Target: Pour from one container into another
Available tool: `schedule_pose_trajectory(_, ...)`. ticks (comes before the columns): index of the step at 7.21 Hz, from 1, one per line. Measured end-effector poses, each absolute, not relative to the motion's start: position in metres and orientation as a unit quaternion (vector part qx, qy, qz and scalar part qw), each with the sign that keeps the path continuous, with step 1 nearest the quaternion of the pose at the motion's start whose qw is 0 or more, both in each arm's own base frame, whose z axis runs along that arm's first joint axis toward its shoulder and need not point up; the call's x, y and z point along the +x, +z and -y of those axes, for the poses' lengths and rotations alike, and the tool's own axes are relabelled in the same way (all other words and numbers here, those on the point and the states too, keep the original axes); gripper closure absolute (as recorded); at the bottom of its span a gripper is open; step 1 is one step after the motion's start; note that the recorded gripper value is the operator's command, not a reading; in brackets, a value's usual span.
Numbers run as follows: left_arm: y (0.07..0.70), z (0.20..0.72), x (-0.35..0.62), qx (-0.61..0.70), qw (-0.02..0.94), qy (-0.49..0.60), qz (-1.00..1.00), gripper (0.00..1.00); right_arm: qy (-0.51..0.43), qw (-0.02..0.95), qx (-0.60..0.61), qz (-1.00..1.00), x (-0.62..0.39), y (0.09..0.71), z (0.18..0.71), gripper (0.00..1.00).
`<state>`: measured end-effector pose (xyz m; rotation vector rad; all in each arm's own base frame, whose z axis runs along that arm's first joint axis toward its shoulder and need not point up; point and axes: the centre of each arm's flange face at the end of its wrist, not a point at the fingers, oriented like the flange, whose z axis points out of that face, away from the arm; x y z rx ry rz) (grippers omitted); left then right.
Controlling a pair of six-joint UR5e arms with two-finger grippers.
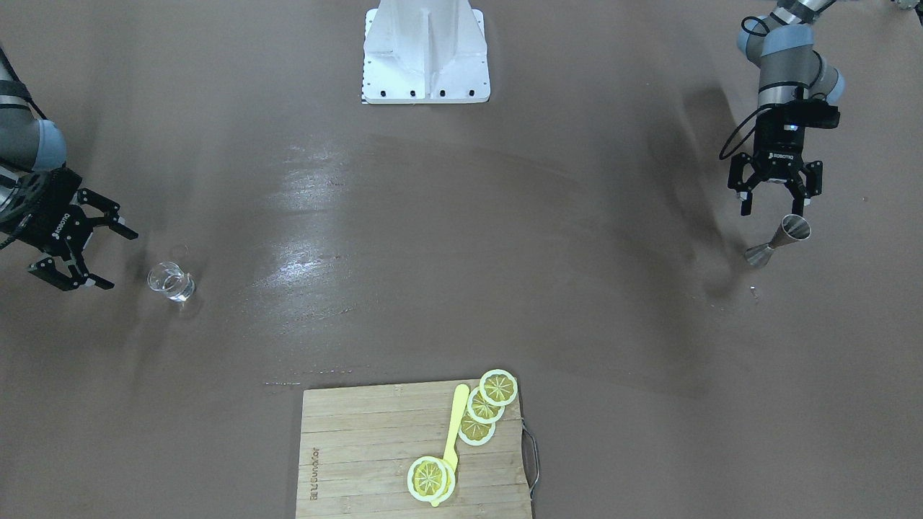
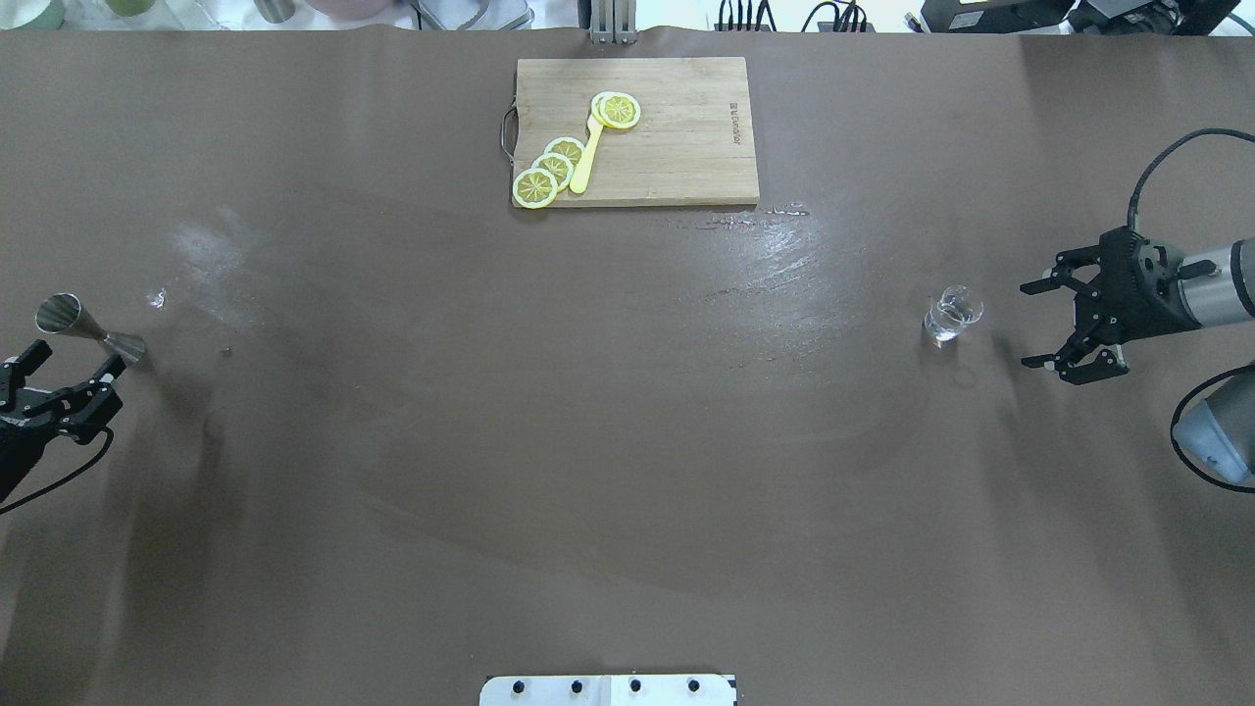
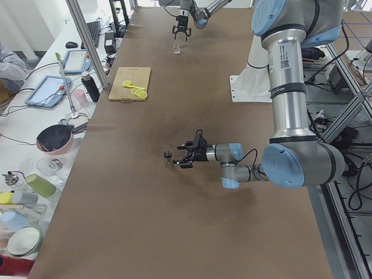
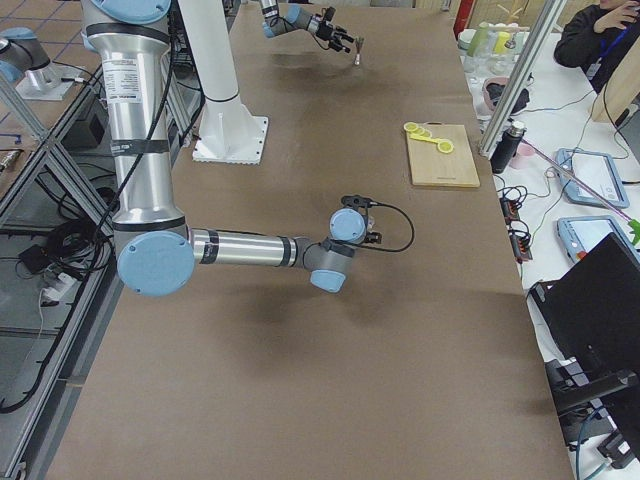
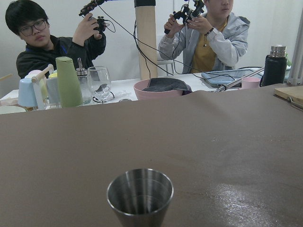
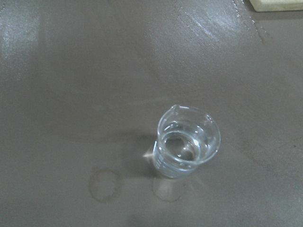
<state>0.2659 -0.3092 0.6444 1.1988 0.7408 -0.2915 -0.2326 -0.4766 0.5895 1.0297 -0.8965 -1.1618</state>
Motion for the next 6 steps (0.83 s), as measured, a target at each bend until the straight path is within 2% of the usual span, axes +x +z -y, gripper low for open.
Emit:
schedule_pose_trajectory(2,0.65,0.31,0.273,0.548,0.757,-0.129,-0.332,0.11,-0.509,0.622,0.448,0.391,-0.243,0.59,0.497,0.05)
schedule_pose_trajectory(3,0.649,0.311,0.278,0.548,0.757,-0.13,-0.332,0.14,-0.511,0.618,0.45,0.393,-0.249,0.586,0.502,0.05)
schedule_pose_trajectory(6,0.659,0.316,0.28,0.542,0.754,-0.174,-0.329,0.15,-0.523,0.6,0.451,0.404,-0.27,0.577,0.504,0.05)
